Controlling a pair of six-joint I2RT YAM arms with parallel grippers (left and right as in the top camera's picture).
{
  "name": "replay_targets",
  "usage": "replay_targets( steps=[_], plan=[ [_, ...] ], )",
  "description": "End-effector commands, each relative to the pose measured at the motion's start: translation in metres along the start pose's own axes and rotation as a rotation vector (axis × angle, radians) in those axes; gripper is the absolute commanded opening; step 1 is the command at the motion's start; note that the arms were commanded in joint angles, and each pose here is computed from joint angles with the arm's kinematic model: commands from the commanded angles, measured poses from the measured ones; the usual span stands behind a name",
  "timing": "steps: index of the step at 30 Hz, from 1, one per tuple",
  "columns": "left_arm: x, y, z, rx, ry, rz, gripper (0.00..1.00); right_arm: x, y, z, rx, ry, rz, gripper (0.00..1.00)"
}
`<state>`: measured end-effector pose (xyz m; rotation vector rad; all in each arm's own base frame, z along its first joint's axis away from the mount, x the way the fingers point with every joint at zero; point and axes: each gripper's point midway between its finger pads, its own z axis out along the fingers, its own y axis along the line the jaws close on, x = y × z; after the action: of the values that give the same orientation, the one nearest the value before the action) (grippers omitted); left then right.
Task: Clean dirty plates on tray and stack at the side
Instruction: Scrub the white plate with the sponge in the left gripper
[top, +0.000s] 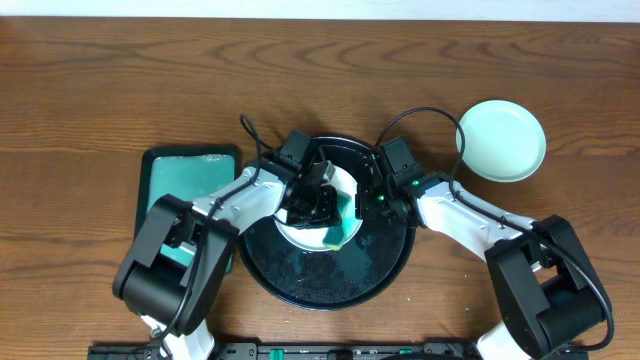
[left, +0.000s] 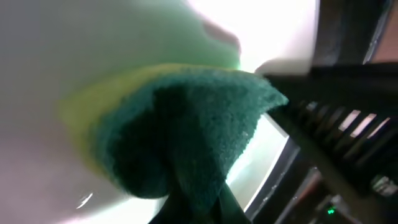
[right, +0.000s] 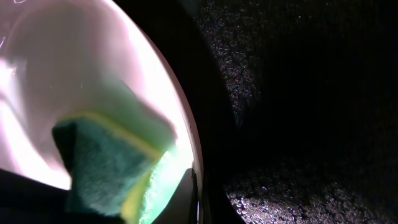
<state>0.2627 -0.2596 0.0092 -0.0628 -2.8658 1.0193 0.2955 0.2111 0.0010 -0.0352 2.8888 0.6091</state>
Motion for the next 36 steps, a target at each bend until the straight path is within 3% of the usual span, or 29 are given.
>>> replay_targets(
  steps=[1,8,20,28,36],
  plan=[
    [-0.003,0.018,0.032,-0.040,0.000,-0.021,0.07,0.025,-0.009,0.015,0.035,0.084,0.000,0.01],
    [-0.043,0.032,0.023,-0.118,-0.173,-0.023,0.07,0.026,-0.010,0.015,0.037,0.087,0.001,0.01],
    [-0.080,0.090,-0.018,-0.240,-0.303,-0.121,0.07,0.027,-0.010,0.015,0.039,0.090,0.002,0.01],
    [-0.082,0.141,-0.044,-0.428,-0.353,-0.203,0.08,0.026,-0.010,0.015,0.038,0.088,0.001,0.01],
    [-0.055,0.186,-0.068,-0.699,-0.317,-0.273,0.07,0.026,-0.010,0.015,0.037,0.088,0.001,0.01]
  ],
)
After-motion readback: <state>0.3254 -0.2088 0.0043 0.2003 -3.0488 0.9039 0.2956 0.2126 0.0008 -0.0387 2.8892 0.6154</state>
